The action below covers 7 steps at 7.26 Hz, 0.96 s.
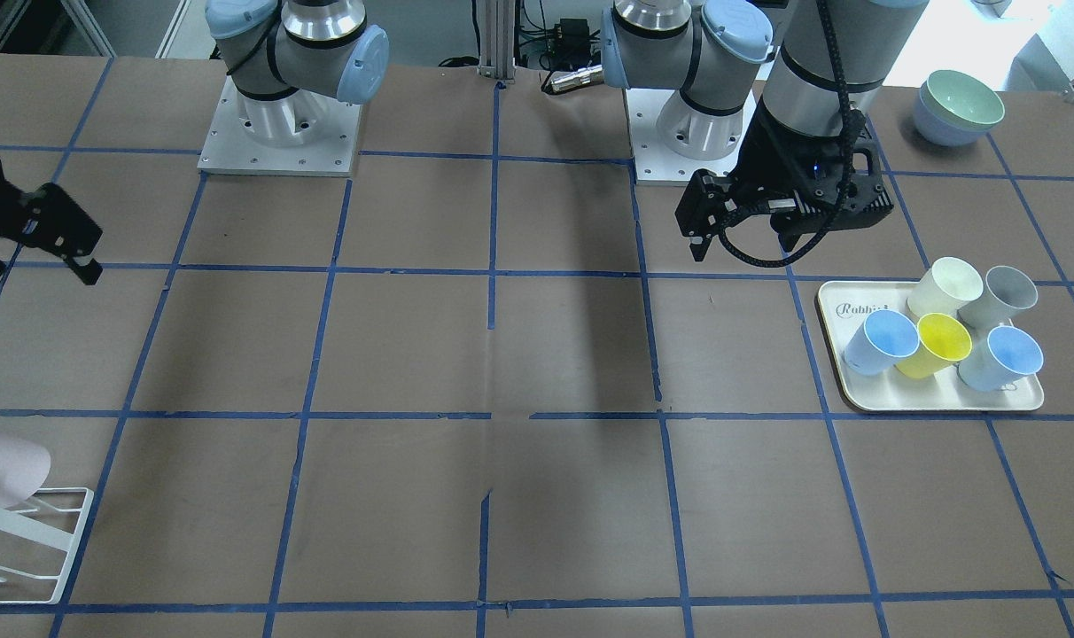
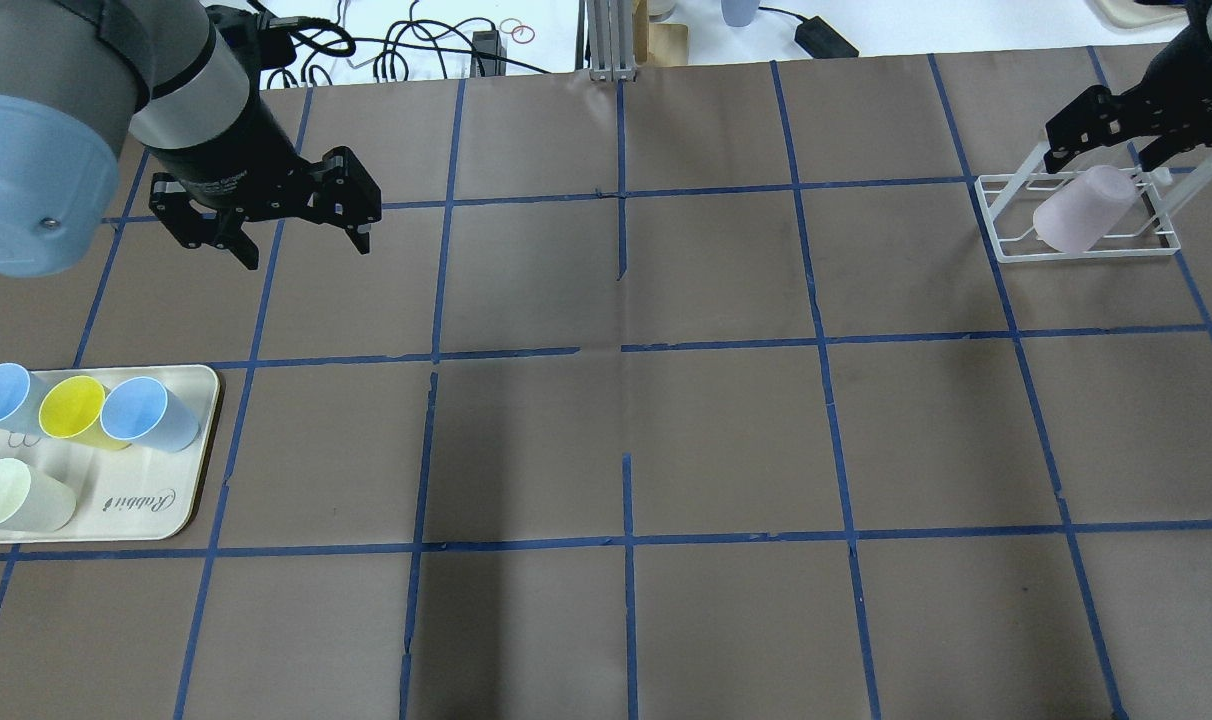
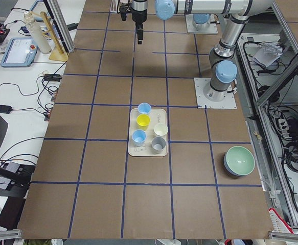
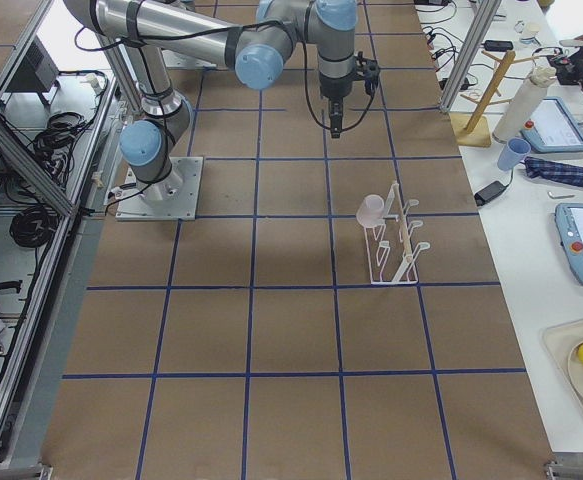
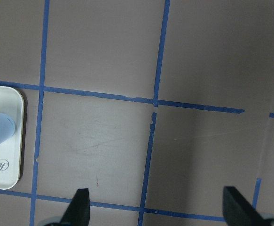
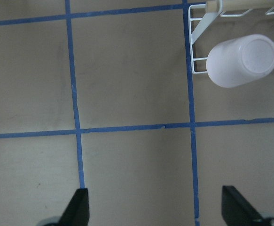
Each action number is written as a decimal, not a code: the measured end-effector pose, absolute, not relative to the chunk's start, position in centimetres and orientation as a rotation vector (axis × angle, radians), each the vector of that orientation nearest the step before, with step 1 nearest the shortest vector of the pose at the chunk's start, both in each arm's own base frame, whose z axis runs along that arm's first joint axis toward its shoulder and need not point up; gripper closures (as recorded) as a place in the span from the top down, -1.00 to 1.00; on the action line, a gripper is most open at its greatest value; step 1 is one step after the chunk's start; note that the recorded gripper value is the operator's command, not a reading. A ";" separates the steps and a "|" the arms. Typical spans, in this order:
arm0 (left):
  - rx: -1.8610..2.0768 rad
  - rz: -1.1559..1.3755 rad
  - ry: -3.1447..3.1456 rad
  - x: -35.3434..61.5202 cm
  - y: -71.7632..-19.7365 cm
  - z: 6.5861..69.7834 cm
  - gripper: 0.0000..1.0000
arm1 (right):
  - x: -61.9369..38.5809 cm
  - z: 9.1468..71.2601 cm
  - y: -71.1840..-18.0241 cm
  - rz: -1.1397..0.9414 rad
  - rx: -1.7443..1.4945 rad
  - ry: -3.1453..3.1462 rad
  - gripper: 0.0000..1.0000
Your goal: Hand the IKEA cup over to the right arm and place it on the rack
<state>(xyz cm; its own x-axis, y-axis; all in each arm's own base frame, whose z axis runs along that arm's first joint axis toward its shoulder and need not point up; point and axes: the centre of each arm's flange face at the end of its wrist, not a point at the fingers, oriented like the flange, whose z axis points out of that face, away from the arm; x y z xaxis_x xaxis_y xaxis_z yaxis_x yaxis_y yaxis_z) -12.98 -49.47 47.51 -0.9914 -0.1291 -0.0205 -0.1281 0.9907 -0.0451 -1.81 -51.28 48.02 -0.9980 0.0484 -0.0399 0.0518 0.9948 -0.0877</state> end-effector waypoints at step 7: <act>-0.203 -0.068 3.110 -12.9 -49.5 47.5 1.00 | 11.0 49.5 -43.9 0.073 -0.066 3.130 1.00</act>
